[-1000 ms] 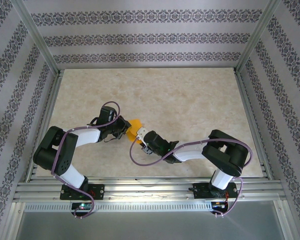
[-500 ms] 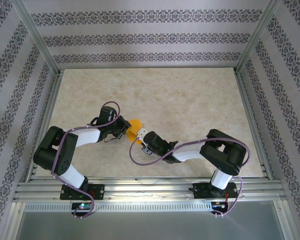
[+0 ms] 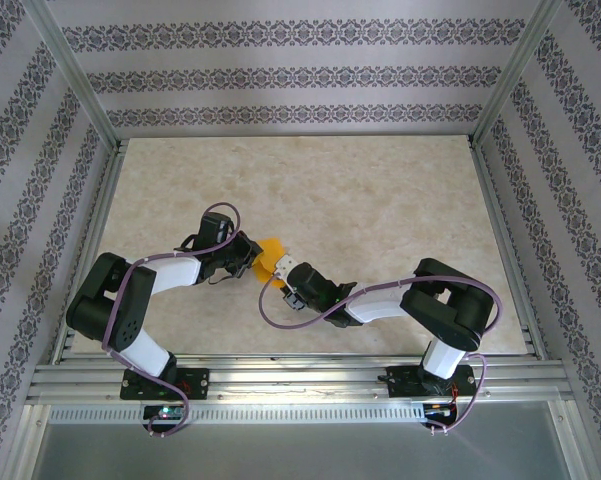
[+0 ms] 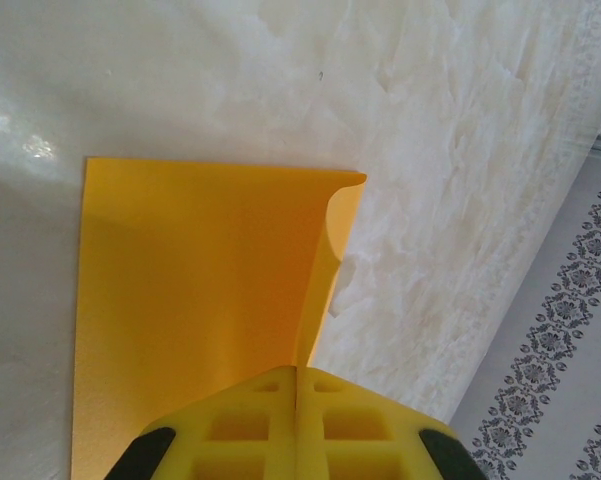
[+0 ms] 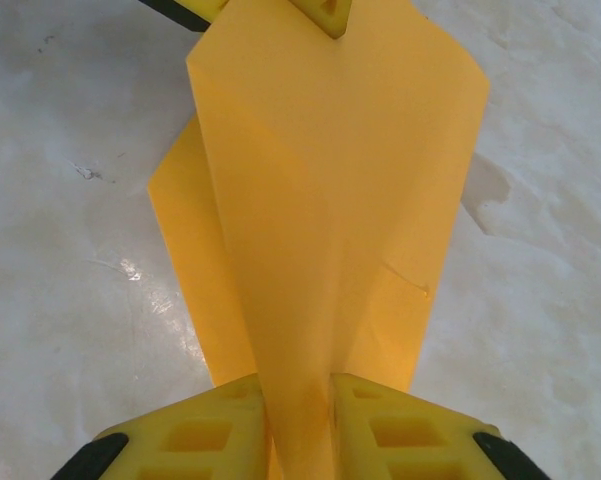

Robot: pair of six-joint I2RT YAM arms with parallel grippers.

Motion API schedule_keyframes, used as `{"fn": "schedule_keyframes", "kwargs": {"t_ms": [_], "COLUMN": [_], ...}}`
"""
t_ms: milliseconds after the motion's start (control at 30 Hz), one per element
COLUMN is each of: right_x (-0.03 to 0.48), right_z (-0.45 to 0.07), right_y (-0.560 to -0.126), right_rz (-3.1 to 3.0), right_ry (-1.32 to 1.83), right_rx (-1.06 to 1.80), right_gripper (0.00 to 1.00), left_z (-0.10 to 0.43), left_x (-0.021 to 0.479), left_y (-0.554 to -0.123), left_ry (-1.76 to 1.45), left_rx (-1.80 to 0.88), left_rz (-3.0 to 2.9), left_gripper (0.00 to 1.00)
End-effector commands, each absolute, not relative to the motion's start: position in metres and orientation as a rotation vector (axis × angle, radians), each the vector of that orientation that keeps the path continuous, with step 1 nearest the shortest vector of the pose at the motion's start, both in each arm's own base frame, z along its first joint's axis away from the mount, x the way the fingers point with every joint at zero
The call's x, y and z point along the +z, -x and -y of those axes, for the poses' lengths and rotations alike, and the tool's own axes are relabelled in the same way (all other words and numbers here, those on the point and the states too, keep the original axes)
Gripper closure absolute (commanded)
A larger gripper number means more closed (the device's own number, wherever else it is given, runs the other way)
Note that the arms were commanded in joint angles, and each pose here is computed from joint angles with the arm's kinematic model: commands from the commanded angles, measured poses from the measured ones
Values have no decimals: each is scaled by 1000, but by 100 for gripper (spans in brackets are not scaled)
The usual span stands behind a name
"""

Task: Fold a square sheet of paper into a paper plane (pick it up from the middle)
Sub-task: Fourth fold the wing at the center of the table.

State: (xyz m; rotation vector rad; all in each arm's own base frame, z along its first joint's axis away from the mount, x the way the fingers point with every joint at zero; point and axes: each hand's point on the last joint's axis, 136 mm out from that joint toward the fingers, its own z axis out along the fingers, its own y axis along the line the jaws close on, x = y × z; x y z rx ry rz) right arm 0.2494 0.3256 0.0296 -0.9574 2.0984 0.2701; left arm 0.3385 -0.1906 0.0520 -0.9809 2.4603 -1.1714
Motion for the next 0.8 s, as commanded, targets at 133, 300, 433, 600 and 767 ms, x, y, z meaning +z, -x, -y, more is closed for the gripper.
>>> {"fn": "schedule_keyframes", "kwargs": {"t_ms": [133,300,433,600,767], "right_x": [38,34,30,29,31], "right_z": [-329,-329,-332,-334,-337], "right_y": [-246,-244,-244,-247,-251], "right_rz": [-2095,-2111,-2144,-2194,-2280], "right_ry": [932,931,908,831,712], "right_rx": [317,333,387,513,731], "right_gripper": [83,88,94,97,98], "left_z": [185,184,184,179,165], "left_x": [61,61,63,73,87], "left_y": [-345,-344,-343,-341,-335], "left_ry": [981,987,983,956,912], "left_rx": [-1175,-1173,-1173,-1133,-1033], "left_rz": [-2410,-2410,-2405,-2399,-2392], "left_gripper": [96,96,86,70,60]}}
